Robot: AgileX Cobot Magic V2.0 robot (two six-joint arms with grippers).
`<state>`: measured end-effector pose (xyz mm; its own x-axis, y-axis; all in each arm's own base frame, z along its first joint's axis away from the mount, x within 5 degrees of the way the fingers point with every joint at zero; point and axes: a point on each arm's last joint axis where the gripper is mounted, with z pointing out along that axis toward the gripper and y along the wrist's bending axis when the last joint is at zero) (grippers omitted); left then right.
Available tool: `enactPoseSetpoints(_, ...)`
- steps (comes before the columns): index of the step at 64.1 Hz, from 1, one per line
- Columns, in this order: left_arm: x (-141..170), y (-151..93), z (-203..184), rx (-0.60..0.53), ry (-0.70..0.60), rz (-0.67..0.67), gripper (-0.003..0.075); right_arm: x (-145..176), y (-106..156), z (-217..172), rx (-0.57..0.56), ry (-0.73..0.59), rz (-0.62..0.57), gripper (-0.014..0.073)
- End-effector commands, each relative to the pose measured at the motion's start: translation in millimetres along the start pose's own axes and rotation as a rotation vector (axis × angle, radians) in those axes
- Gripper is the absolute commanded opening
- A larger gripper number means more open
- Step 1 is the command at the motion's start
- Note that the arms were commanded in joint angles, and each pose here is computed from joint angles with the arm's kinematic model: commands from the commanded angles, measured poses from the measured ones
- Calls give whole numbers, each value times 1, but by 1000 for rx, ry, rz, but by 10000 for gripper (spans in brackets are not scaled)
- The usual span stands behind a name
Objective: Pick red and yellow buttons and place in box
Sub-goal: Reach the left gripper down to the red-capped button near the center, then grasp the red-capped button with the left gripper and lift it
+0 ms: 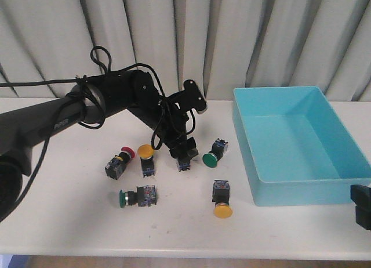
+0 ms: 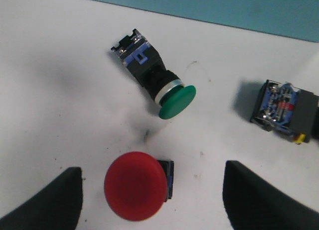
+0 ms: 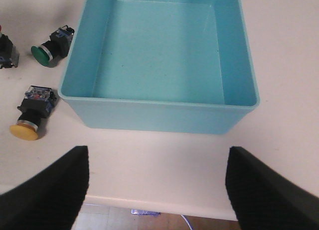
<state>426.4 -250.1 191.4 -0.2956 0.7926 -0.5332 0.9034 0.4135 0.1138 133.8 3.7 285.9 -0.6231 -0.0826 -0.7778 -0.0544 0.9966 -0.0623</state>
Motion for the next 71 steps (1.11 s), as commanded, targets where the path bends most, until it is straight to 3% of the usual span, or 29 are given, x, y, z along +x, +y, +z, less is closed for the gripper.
enactPoseSetpoints(1,-24,7,-20,-53,-94,22,551,-14,-1,-4,7,-83,-5,559)
enactPoseSetpoints(31,-11,13,16,-44,-28,39,511,-13,-1,-4,7,-76,-5,548)
enactPoseSetpoints(54,-13,13,9,-40,-28,44,305,-13,-1,-4,7,-74,-5,498)
enactPoseSetpoints(71,-28,10,-35,-52,-54,11,206,-12,-1,-4,7,-68,-4,482)
